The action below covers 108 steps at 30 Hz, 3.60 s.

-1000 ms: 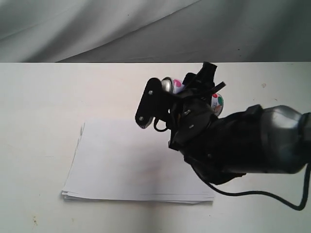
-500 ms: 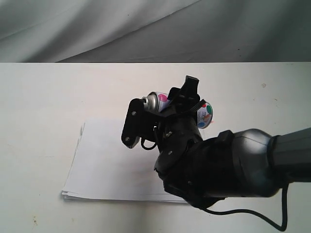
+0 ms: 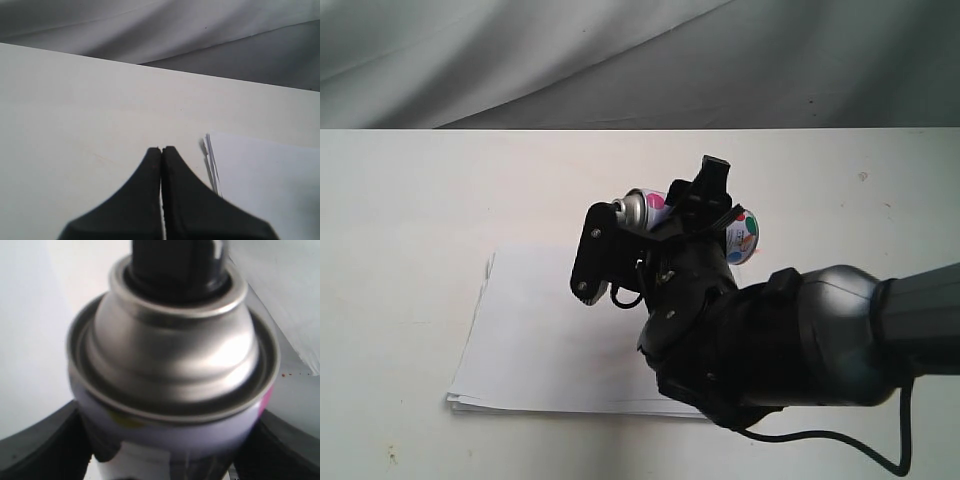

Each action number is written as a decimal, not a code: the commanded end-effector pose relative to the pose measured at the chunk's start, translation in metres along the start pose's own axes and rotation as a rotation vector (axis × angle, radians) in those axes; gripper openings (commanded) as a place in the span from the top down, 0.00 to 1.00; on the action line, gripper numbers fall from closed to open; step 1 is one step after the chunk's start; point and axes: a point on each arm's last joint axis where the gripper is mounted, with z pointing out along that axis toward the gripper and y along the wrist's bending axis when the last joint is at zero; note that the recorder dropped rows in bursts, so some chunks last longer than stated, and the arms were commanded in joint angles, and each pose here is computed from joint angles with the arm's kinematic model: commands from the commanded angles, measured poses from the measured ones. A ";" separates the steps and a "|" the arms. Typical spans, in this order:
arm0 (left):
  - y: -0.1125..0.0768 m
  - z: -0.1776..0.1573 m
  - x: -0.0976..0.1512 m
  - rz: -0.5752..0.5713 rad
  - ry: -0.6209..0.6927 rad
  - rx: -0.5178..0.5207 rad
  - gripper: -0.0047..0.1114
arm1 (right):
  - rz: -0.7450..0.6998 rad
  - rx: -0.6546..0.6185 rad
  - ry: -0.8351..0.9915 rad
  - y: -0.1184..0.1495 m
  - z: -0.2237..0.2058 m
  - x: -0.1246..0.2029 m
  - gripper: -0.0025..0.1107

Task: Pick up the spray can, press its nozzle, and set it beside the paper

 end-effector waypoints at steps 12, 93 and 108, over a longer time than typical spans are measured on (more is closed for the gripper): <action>0.000 0.000 -0.001 0.038 -0.023 0.004 0.96 | -0.007 0.060 -0.013 -0.009 -0.002 -0.003 0.98; -0.112 0.214 -0.099 0.358 0.269 1.065 0.96 | -0.007 0.120 0.021 -0.014 -0.002 0.000 0.98; -0.113 0.237 -0.064 0.018 0.437 1.131 0.96 | -0.007 0.120 0.021 -0.014 -0.002 0.000 0.98</action>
